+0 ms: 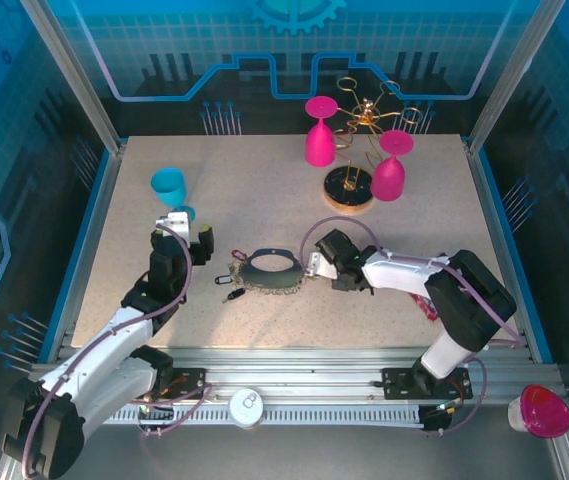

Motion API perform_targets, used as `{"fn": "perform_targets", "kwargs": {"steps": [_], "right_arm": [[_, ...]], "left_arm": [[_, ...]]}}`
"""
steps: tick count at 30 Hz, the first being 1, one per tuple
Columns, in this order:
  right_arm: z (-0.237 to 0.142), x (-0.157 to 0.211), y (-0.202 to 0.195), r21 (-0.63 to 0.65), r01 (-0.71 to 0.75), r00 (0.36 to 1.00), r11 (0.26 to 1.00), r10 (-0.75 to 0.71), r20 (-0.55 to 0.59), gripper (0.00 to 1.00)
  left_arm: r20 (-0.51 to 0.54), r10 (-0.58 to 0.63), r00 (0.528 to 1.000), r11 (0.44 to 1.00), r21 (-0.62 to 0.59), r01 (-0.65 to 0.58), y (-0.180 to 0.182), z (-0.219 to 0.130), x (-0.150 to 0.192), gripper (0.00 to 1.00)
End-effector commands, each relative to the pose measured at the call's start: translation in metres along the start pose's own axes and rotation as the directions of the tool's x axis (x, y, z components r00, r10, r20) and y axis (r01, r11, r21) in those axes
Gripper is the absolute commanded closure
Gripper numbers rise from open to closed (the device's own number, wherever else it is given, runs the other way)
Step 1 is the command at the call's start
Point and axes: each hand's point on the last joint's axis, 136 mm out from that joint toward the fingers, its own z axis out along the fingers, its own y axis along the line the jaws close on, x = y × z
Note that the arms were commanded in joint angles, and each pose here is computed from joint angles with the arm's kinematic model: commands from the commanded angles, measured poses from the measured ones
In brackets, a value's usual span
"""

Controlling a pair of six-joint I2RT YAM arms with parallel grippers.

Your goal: Put the keys on the keyring

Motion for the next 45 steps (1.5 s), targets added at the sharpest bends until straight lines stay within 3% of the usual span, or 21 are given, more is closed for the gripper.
{"fn": "perform_targets", "kwargs": {"steps": [1, 4, 8, 11, 16, 18, 21, 24, 26, 31, 33, 45], "right_arm": [[-0.018, 0.009, -0.025, 0.054, -0.174, 0.984, 0.983, 0.171, 0.044, 0.60], [-0.043, -0.007, -0.053, -0.017, -0.449, 0.853, 0.893, 0.434, 0.290, 0.58], [-0.061, 0.012, -0.097, -0.116, -0.719, 0.544, 0.685, 0.659, 0.519, 0.52], [-0.057, 0.042, -0.119, -0.128, -0.815, 0.374, 0.565, 0.683, 0.628, 0.49], [-0.043, 0.070, -0.127, -0.095, -0.870, 0.247, 0.484, 0.594, 0.766, 0.44], [-0.029, 0.067, -0.123, -0.112, -0.857, 0.249, 0.503, 0.595, 0.764, 0.45], [-0.023, 0.072, -0.126, -0.117, -0.873, 0.242, 0.474, 0.628, 0.740, 0.42], [-0.018, 0.071, -0.132, -0.130, -0.872, 0.244, 0.472, 0.649, 0.720, 0.41], [-0.012, 0.075, -0.137, -0.127, -0.890, 0.233, 0.438, 0.677, 0.698, 0.41], [-0.007, 0.095, -0.144, -0.107, -0.934, 0.181, 0.340, 0.713, 0.678, 0.34], [-0.007, 0.095, -0.144, -0.106, -0.936, 0.180, 0.337, 0.713, 0.678, 0.33], [-0.004, 0.096, -0.146, -0.104, -0.939, 0.180, 0.327, 0.727, 0.662, 0.29]], "left_arm": [[0.040, 0.019, 0.999, 0.998, -0.065, -0.016, 0.016, 0.001, -0.006, 0.07], [0.039, 0.014, 0.999, 0.997, -0.072, -0.011, 0.020, 0.005, -0.001, 0.01], [0.056, 0.030, 0.998, 0.997, -0.071, -0.026, 0.023, 0.014, 0.011, 0.01], [0.075, -0.002, 0.997, 0.998, -0.057, 0.006, 0.025, 0.022, 0.021, 0.01], [0.145, -0.022, 0.989, 1.000, -0.003, 0.023, 0.017, 0.035, 0.028, 0.01], [0.167, 0.000, 0.986, 1.000, 0.012, -0.002, 0.012, 0.043, 0.030, 0.01], [0.217, 0.058, 0.974, 0.996, 0.052, -0.071, 0.000, 0.053, 0.029, 0.01], [0.203, 0.085, 0.975, 0.994, 0.049, -0.097, -0.003, 0.073, 0.040, 0.01], [0.194, -0.005, 0.981, 0.999, 0.043, -0.003, 0.014, 0.072, 0.051, 0.01], [0.117, 0.004, 0.993, 1.000, -0.017, -0.002, 0.021, 0.092, 0.052, 0.01], [0.068, -0.008, 0.998, 1.000, -0.015, 0.009, 0.022, 0.100, 0.053, 0.00], [0.005, -0.073, 0.997, 0.997, 0.032, 0.073, 0.028, 0.110, 0.056, 0.01]]}}
